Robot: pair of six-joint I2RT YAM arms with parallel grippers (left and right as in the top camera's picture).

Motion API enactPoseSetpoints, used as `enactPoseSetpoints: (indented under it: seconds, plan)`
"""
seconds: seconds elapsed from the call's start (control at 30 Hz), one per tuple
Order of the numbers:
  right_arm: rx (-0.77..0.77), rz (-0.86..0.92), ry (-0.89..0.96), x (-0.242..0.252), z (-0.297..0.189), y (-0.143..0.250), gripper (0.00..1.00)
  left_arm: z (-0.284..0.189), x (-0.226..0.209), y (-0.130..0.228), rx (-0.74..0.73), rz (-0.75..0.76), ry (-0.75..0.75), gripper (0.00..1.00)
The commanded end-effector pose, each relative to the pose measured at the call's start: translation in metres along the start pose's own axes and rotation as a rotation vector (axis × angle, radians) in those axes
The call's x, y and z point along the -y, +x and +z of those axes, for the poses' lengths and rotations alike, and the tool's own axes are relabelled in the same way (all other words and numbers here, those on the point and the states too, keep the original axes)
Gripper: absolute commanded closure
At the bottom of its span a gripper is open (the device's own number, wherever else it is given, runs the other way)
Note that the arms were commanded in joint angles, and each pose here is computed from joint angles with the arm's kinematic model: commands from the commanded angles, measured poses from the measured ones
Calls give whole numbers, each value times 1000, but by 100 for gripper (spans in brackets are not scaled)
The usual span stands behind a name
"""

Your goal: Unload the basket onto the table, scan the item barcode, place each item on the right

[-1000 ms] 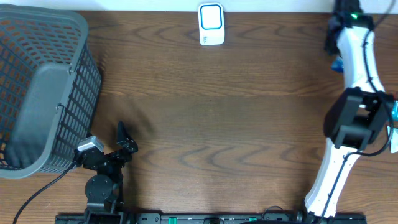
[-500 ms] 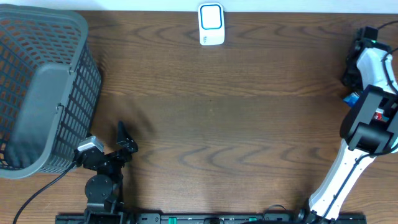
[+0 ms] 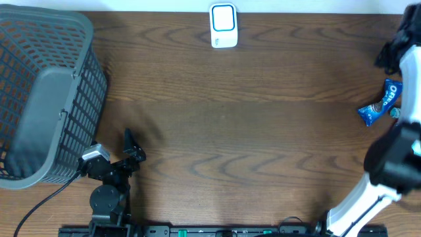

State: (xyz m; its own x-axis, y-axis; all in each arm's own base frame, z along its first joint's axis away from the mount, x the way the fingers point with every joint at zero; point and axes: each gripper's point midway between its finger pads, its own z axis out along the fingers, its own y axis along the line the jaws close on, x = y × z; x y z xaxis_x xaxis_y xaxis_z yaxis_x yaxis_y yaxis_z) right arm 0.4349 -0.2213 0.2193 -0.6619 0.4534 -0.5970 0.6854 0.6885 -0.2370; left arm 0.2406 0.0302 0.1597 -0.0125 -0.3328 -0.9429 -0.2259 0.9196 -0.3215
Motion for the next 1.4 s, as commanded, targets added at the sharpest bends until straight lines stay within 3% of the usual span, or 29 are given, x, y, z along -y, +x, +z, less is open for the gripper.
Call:
enactPoseSetpoints:
  seconds: [0.0, 0.23, 0.5, 1.0, 1.17, 1.37]
  plan:
    - [140, 58, -178, 0, -92, -21, 1, 2, -6, 15, -37, 17, -17, 2]
    - [366, 146, -275, 46, -205, -33, 1, 2, -6, 15, -37, 17, -17, 2]
    - [534, 224, -322, 92, -282, -25, 1, 2, -6, 15, -37, 17, -17, 2]
    - [697, 303, -364, 152, -360, 20, 1, 2, -6, 15, -37, 17, -17, 2]
    - [851, 353, -469, 160, -390, 39, 1, 2, -6, 15, -37, 17, -17, 2]
    - [1022, 373, -649, 142, -386, 75, 1, 2, -6, 15, -37, 17, -17, 2]
